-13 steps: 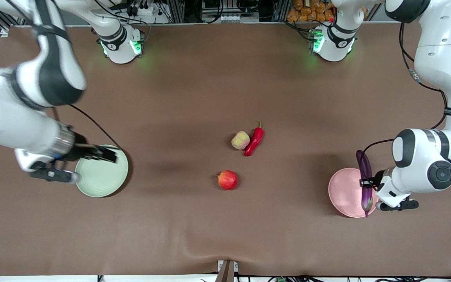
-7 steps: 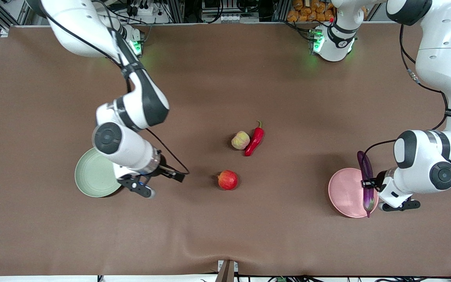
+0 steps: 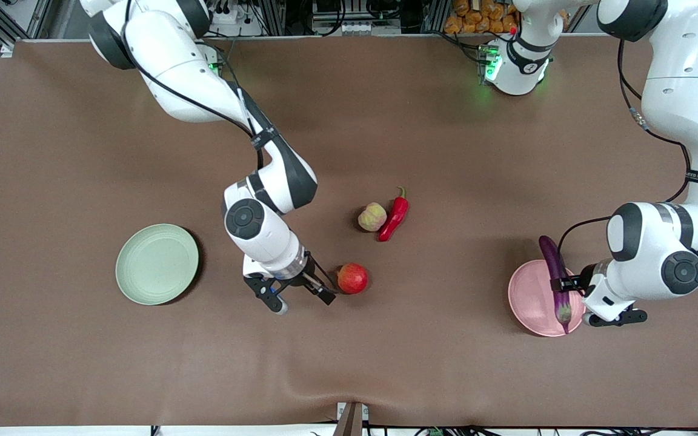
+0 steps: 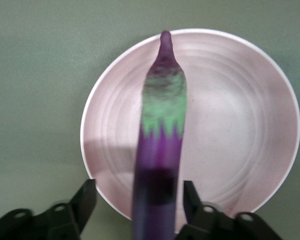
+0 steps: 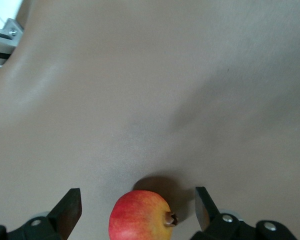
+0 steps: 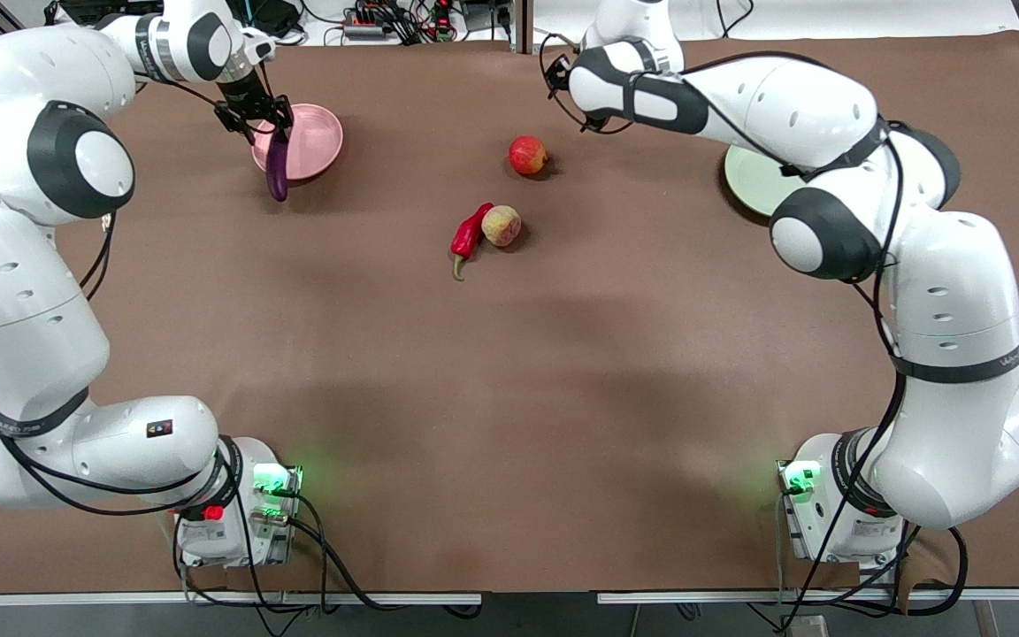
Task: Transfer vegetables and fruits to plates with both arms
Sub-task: 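Release the eggplant on the pink plate while the right gripper grasps the apple, then carry the apple to the green plate while the left gripper grasps the pepper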
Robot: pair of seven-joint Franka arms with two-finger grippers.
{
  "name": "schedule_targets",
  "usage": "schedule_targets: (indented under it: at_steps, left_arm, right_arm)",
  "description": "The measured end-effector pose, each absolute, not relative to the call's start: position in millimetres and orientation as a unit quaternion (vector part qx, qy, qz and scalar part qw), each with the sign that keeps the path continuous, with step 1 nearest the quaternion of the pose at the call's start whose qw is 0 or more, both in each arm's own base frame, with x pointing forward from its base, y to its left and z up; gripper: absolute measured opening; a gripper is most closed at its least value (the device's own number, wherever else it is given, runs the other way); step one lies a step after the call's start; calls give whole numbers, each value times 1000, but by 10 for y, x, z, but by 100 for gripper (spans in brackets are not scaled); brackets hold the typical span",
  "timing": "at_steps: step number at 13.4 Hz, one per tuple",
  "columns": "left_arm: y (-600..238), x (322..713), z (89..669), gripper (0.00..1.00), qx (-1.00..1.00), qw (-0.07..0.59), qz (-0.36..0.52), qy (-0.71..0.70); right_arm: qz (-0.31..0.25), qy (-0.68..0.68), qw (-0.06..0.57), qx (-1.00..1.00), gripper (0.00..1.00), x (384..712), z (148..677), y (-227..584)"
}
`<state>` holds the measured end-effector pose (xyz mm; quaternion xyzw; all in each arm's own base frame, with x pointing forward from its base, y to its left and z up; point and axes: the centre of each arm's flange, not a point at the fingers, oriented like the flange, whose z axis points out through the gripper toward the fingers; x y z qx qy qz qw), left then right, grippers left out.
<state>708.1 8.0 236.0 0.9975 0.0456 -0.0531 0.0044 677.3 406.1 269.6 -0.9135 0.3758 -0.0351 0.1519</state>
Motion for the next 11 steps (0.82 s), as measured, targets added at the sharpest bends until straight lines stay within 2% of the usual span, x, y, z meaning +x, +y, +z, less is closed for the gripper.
schedule_targets:
  at_steps: [2, 7, 11]
  left_arm:
    - [12, 7101, 2426, 100, 997, 17, -50, 48]
    - [-854, 6907, 2690, 100, 988, 70, -111, 86]
    - [-1642, 6493, 2805, 100, 989, 83, -112, 41]
  right_arm:
    - [-22, 399, 156, -904, 100, 6747, 2610, 4138]
    - [12, 445, 162, -881, 100, 6578, 2410, 4399]
    - [7, 473, 179, -863, 100, 6580, 2274, 4449]
